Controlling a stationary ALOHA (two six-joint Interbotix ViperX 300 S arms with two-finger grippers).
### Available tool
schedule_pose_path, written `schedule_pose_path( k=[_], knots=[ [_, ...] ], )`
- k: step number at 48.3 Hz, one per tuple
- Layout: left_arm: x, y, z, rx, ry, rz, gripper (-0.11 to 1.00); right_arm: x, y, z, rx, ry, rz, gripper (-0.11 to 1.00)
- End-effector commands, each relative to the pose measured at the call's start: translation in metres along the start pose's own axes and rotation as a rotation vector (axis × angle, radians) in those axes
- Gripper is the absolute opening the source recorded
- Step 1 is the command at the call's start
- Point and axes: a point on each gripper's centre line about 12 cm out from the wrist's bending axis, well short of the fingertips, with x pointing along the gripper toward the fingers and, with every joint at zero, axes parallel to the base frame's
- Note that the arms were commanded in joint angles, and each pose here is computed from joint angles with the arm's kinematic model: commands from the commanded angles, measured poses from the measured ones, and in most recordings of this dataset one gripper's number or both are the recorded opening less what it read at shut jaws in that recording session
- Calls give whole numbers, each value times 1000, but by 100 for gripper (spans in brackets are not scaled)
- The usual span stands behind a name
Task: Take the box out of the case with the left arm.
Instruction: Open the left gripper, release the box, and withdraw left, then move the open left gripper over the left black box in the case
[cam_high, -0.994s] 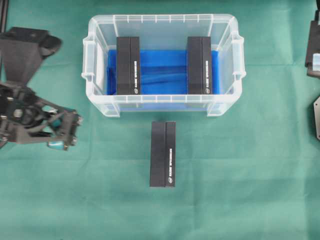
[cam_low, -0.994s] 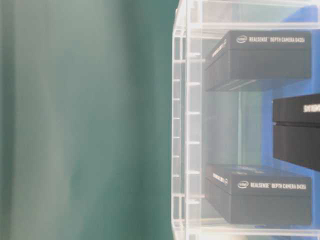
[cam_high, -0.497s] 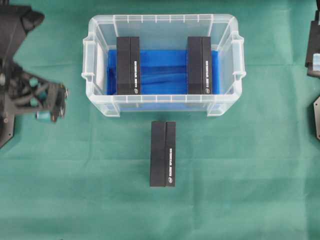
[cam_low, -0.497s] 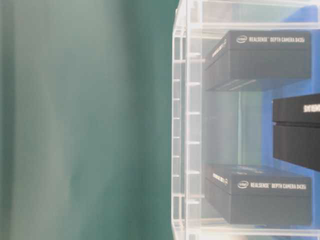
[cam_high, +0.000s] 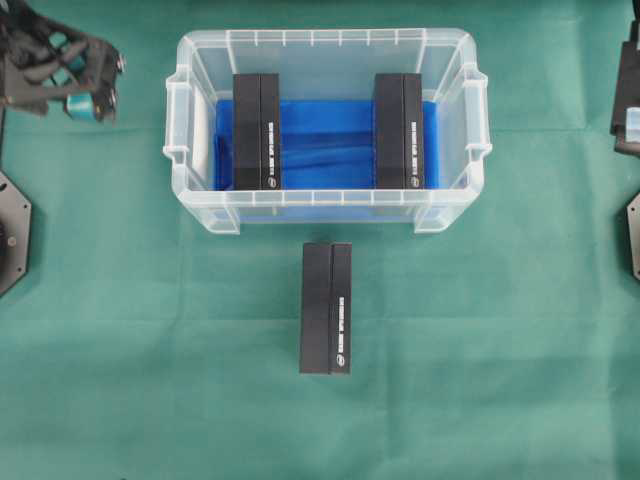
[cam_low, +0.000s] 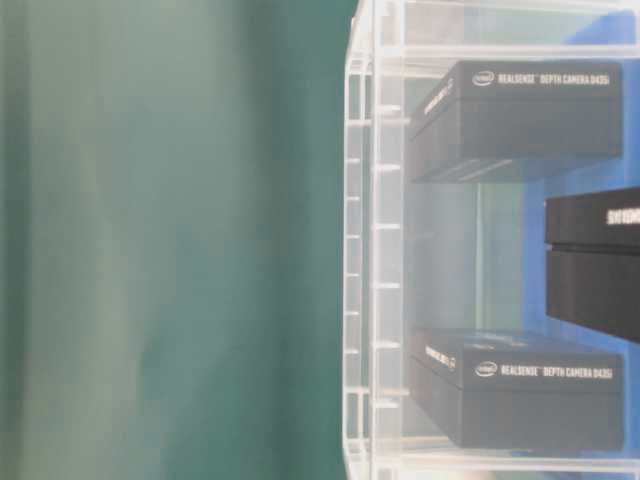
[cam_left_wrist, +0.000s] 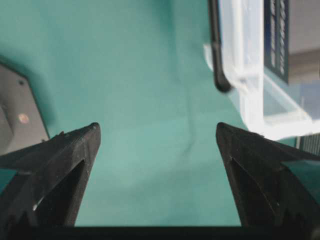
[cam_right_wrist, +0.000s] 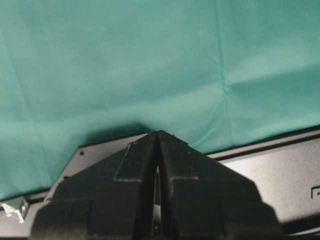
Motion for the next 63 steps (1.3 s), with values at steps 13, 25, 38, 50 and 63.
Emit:
schedule_pose_path(
  k=[13, 25, 38, 50, 63],
  knots=[
    [-2, 7, 16, -25, -13, 5, 94, -3, -1, 1, 5, -12, 2, 2],
    [-2, 5, 17, -31, -13, -1, 94, -3, -1, 2, 3, -14, -1, 2],
    [2, -13, 21, -15, 0, 0, 94, -3, -1, 1, 3, -12, 0, 2],
    [7, -52, 28, 9, -2, -24, 94, -3, -1, 1, 2, -13, -1, 2],
    [9, -98, 31, 6, -12, -77, 94, -2, -1, 1, 1, -8, -3, 2]
  ],
)
